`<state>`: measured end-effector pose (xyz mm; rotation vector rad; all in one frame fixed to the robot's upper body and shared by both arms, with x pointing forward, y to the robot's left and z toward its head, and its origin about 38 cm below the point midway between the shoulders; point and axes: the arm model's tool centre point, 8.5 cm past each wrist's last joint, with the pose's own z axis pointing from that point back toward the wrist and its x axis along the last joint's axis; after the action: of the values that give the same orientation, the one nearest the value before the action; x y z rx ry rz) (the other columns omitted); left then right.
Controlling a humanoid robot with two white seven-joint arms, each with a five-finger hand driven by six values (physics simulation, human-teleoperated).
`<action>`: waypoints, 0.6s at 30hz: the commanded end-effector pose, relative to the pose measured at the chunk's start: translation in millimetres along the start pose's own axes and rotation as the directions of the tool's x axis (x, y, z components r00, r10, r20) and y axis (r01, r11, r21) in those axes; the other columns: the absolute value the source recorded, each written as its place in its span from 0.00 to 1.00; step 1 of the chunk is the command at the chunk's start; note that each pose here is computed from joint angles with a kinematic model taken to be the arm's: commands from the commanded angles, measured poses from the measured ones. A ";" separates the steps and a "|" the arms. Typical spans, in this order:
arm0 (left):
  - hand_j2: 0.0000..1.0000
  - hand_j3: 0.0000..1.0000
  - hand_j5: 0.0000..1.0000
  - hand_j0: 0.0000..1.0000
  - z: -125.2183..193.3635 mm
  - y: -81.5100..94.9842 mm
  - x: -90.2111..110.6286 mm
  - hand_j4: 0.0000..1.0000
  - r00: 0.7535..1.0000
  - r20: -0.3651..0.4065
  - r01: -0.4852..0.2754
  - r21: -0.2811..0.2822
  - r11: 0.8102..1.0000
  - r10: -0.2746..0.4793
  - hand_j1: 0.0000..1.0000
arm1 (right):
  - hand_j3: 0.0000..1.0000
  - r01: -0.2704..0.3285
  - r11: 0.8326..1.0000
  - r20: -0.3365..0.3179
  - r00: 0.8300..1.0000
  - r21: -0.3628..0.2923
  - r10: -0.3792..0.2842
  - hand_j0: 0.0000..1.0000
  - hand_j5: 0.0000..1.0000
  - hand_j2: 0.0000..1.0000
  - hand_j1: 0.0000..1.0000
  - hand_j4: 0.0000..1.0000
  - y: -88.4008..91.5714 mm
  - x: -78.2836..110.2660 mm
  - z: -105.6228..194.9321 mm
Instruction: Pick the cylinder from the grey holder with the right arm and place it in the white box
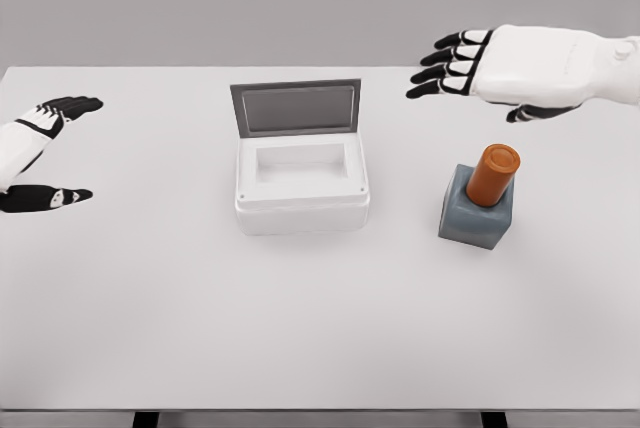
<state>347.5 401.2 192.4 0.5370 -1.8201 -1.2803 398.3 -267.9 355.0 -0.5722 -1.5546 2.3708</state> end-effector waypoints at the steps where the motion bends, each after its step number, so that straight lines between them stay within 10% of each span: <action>1: 1.00 1.00 1.00 1.00 -2.3 0.3 4.2 1.00 1.000 0.013 -0.006 0.009 1.000 0.006 1.00 | 1.00 -0.001 1.000 0.015 1.000 0.009 0.001 1.00 1.00 1.00 1.00 1.00 2.9 1.9 0.0; 9: 1.00 1.00 1.00 1.00 -1.7 1.0 3.9 1.00 1.000 0.012 -0.005 0.012 1.000 0.005 1.00 | 1.00 -0.009 0.999 -0.054 0.998 0.033 0.011 1.00 1.00 1.00 1.00 1.00 -3.0 -8.6 35.1; 13: 1.00 1.00 1.00 1.00 -1.5 2.0 3.6 1.00 1.000 0.011 -0.004 0.014 1.000 0.004 1.00 | 0.99 0.144 0.986 0.038 0.989 -0.080 -0.141 0.99 0.99 0.99 0.99 0.99 -12.8 -2.4 44.2; 18: 1.00 1.00 1.00 1.00 -1.3 3.1 3.4 1.00 1.000 0.010 -0.003 0.019 1.000 0.002 1.00 | 0.99 0.219 0.976 -0.002 0.976 -0.010 -0.219 0.99 0.99 0.99 0.99 0.99 14.1 -3.2 31.1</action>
<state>346.9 398.5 195.5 0.5403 -1.8382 -1.2741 385.9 -299.5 359.6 -0.4036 -1.5667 2.2154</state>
